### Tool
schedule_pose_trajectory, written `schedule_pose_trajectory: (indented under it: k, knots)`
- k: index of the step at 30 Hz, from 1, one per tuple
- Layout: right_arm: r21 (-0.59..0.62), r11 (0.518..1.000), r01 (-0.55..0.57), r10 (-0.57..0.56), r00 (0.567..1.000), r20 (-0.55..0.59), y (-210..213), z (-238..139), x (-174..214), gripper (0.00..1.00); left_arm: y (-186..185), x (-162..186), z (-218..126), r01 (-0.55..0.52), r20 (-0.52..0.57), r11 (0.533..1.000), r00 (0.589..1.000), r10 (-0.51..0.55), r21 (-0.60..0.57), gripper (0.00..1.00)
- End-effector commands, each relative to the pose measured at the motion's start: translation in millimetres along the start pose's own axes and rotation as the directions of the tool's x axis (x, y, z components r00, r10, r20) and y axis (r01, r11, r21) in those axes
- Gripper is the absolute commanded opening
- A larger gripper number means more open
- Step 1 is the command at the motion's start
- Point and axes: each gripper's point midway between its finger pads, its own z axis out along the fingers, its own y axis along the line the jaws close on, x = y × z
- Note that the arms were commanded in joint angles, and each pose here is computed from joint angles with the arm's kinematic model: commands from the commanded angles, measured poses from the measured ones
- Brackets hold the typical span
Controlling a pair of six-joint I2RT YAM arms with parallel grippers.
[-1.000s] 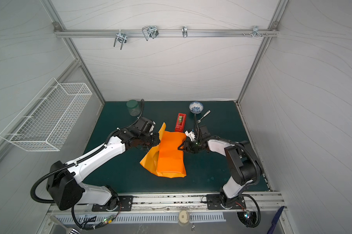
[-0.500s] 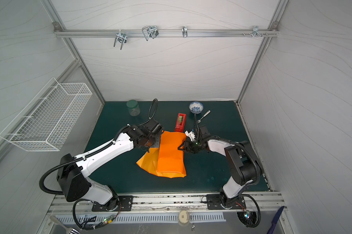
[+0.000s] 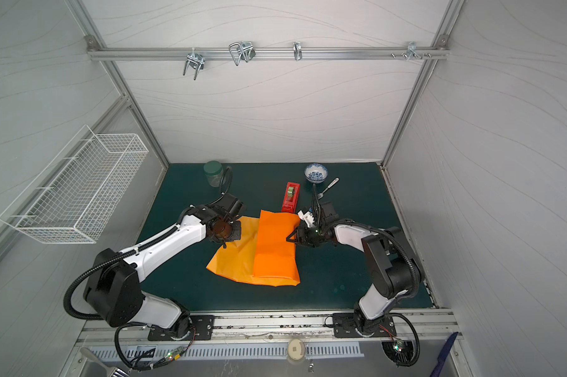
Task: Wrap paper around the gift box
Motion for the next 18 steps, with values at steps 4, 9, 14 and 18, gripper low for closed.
schedule_pose_trajectory:
  k: [4, 9, 14, 18]
  knots:
    - [0.195, 0.978, -0.076, 0.094, 0.992, -0.081, -47, 10, 36, 0.48, 8, 1, 15, 0.096, -0.008, 0.992, 0.995, -0.096, 0.082, 0.09]
    - [0.191, 0.979, -0.074, 0.091, 0.992, -0.083, -46, 11, 36, 0.48, 23, 8, 34, 0.21, -0.04, 0.969, 0.978, -0.206, 0.128, 0.12]
    - [0.192, 0.979, -0.074, 0.092, 0.992, -0.086, -47, 12, 37, 0.48, 38, 6, 42, 0.312, -0.031, 0.934, 0.95, -0.311, 0.174, 0.14]
    - [0.19, 0.979, -0.076, 0.094, 0.992, -0.089, -47, 13, 38, 0.48, 47, -2, 44, 0.356, 0.0, 0.913, 0.932, -0.364, 0.198, 0.18]
